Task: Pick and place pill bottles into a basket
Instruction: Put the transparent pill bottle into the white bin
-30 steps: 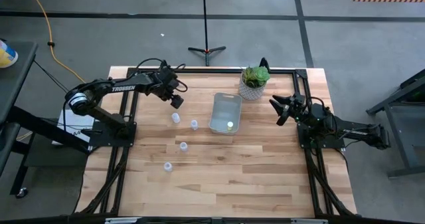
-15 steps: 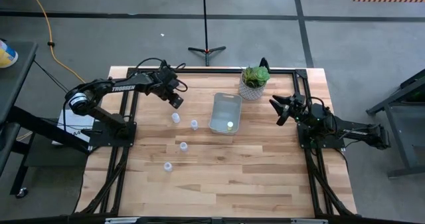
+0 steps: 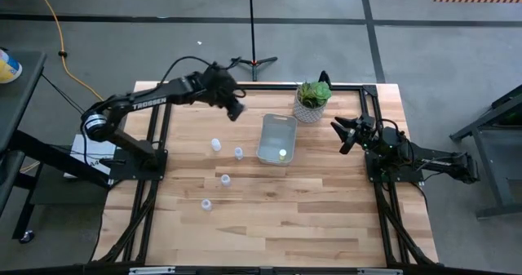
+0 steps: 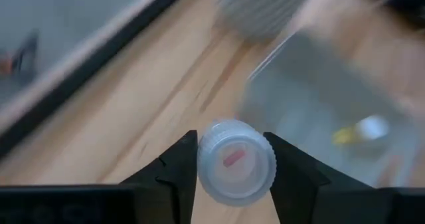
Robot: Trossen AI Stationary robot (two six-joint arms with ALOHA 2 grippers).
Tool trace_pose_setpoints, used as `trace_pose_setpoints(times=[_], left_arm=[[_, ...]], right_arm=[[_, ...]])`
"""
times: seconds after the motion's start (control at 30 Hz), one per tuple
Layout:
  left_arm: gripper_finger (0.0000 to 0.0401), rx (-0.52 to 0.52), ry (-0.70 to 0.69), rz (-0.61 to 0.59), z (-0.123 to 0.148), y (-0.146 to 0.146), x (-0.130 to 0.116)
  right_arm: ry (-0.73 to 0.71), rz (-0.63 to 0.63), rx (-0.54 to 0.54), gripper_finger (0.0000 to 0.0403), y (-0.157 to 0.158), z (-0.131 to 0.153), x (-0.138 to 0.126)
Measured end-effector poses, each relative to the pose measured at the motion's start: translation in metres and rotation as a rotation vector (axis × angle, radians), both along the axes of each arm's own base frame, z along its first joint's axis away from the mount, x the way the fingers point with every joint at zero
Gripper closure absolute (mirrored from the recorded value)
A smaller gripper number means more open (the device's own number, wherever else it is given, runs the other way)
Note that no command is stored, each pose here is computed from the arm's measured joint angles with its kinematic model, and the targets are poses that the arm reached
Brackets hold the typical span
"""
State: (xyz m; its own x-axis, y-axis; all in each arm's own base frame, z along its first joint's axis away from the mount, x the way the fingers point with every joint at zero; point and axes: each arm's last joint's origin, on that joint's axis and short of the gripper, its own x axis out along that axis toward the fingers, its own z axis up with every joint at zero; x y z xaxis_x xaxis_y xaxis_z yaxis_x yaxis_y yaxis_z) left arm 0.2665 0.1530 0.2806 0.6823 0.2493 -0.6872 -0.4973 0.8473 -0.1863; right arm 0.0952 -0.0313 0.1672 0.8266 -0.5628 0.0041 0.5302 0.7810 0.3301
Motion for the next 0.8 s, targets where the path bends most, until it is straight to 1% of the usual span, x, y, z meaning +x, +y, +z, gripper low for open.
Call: trace_pose_setpoints(times=[0.1,0.2,0.3,0.4,0.5,0.63,0.8], left_arm=[[0.0225,0.091,-0.080,-0.120,0.022,-0.019,0.019],[0.0217,0.111,-0.116,-0.190,0.032,-0.037,0.038],[0.0211,0.120,-0.107,-0.219,0.032,-0.046,0.056],[0.0216,0.116,-0.076,-0.252,0.022,-0.048,0.076],[0.0220,0.091,-0.018,-0.265,0.002,-0.046,0.092],[0.0213,0.068,0.046,-0.270,-0.022,-0.041,0.105],[0.0211,0.039,0.153,-0.315,-0.056,-0.039,0.114]], right_arm=[[0.000,-0.001,0.000,0.0254,0.000,0.000,0.000],[0.000,0.000,0.000,0.0254,0.000,0.000,0.000],[0.001,0.000,-0.001,0.0254,0.000,0.000,0.000],[0.001,-0.001,-0.002,0.0254,0.000,0.000,0.000],[0.002,0.000,-0.002,0.0253,0.000,0.000,0.000],[0.002,0.000,-0.002,0.0253,0.000,0.000,0.000],[0.011,0.000,0.000,0.0253,0.000,-0.001,0.001]])
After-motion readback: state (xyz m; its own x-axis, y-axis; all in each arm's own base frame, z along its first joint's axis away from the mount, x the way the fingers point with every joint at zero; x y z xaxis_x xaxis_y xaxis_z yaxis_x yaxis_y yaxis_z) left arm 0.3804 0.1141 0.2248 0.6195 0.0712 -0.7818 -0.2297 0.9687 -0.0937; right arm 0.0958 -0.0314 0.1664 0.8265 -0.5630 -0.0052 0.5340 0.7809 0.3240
